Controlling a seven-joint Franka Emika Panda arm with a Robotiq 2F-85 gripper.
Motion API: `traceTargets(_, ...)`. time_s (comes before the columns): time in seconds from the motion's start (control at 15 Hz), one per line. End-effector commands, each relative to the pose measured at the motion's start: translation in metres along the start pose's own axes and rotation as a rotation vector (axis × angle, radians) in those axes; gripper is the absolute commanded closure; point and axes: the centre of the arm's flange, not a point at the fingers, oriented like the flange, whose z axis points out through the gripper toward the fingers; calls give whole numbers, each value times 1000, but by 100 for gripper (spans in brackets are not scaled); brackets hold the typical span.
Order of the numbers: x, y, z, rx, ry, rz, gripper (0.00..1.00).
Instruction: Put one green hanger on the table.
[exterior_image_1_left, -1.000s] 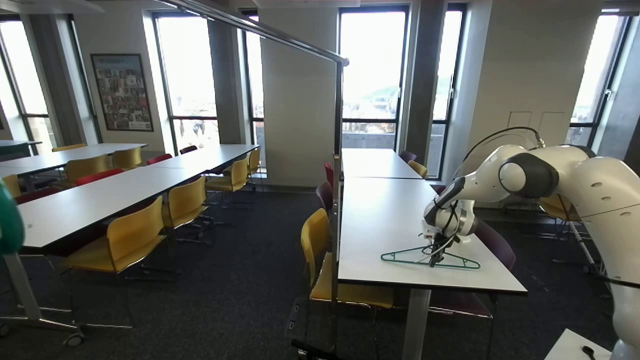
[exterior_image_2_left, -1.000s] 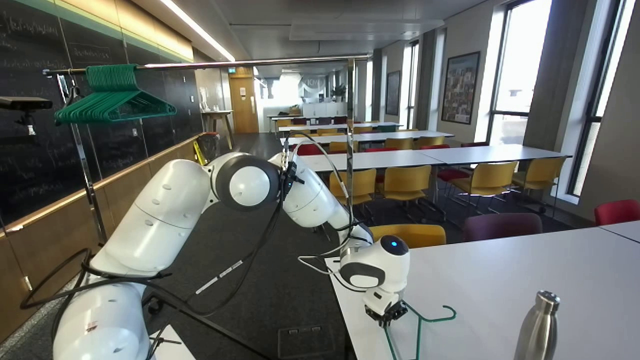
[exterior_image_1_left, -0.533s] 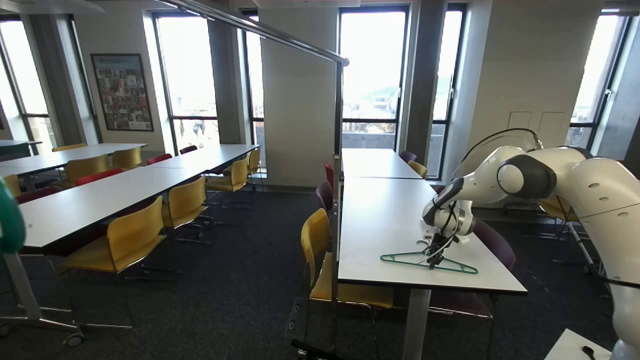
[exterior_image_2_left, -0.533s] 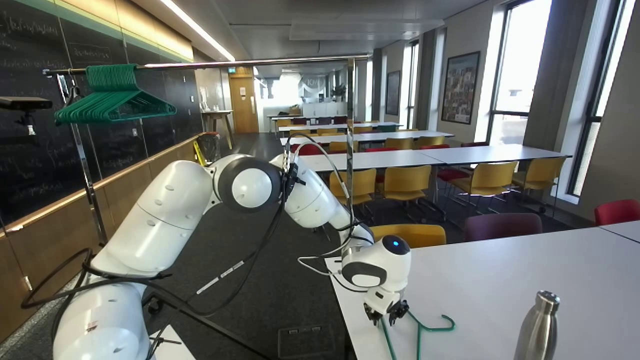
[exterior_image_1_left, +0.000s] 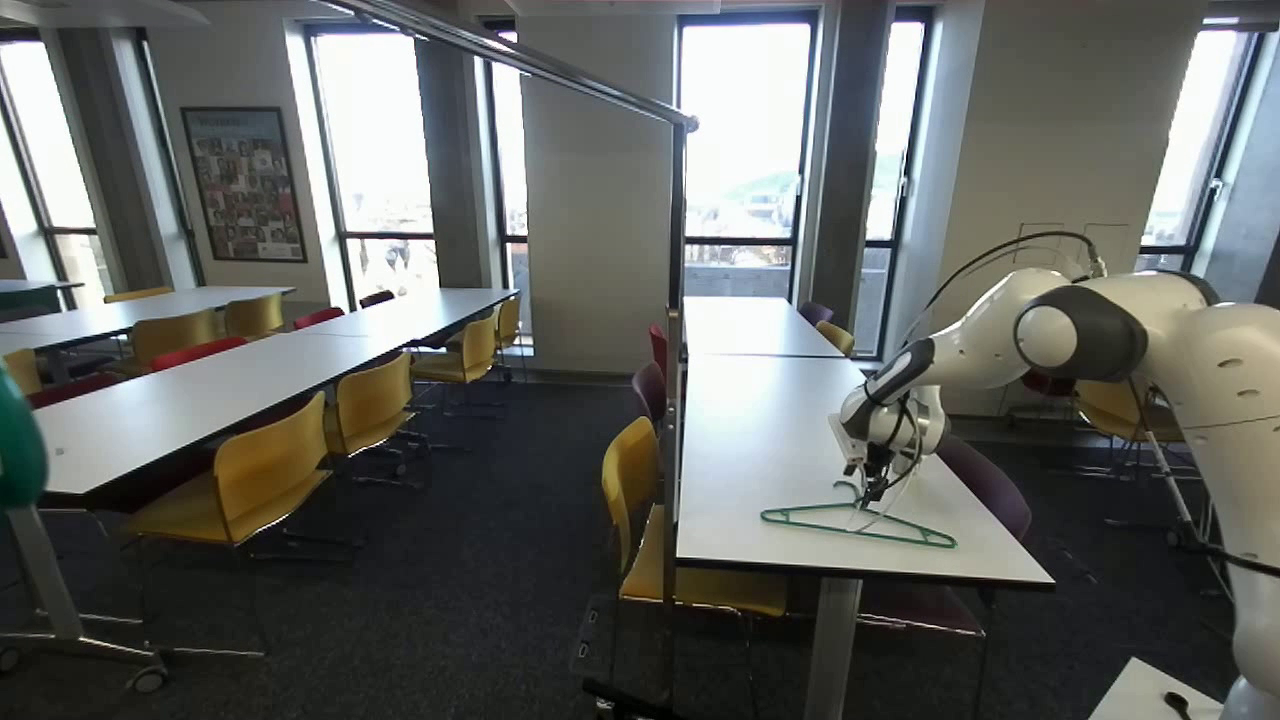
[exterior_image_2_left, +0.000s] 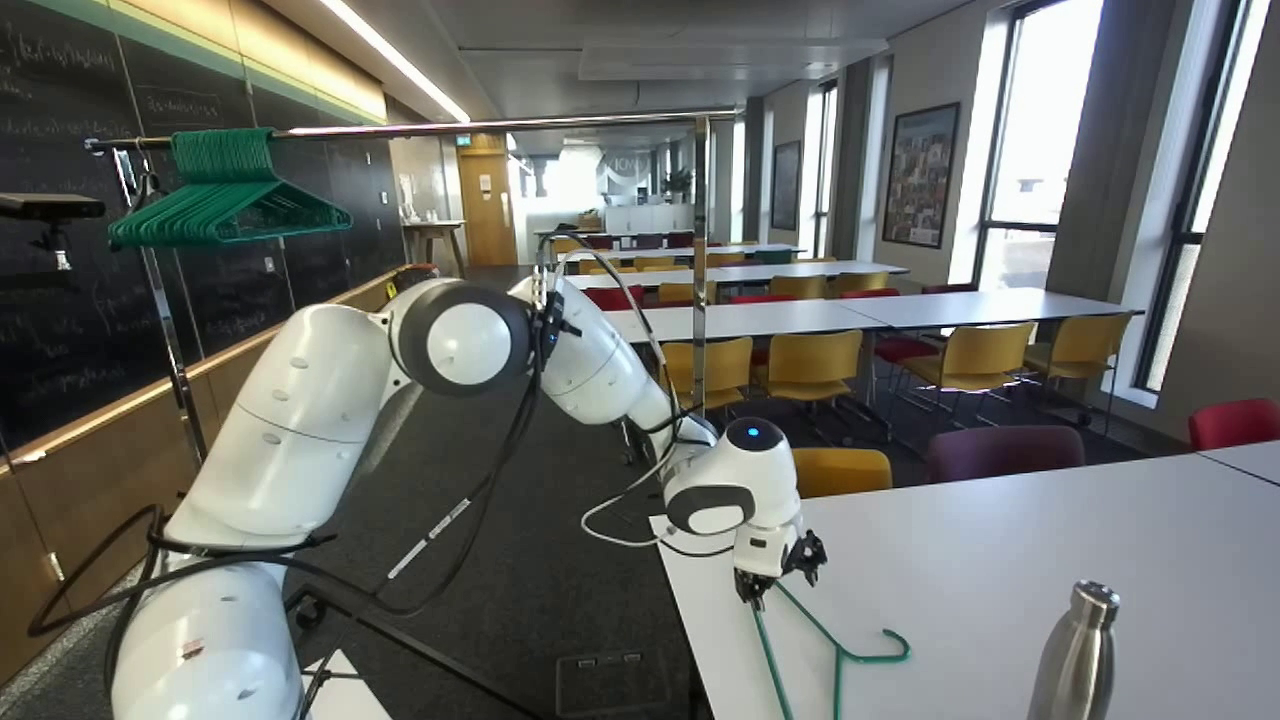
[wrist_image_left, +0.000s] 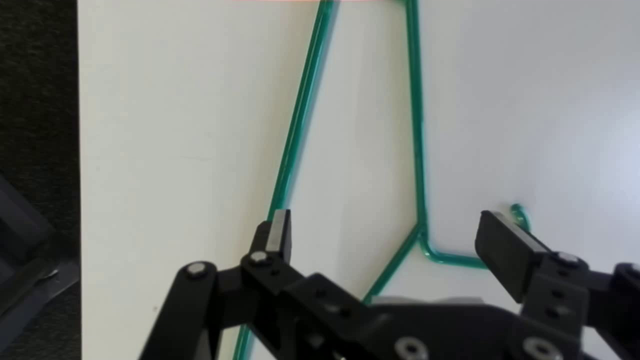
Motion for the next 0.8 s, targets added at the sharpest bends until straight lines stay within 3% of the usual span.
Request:
traceTargets(0.0, -23, 31, -83, 105, -85, -147, 0)
traceTargets(0.2, -54, 47, -135, 151, -196, -259, 0)
traceTargets(0.4, -84, 67, -183, 110, -258, -422, 0)
traceTargets(0.73, -93, 101, -207, -66, -158, -685, 0)
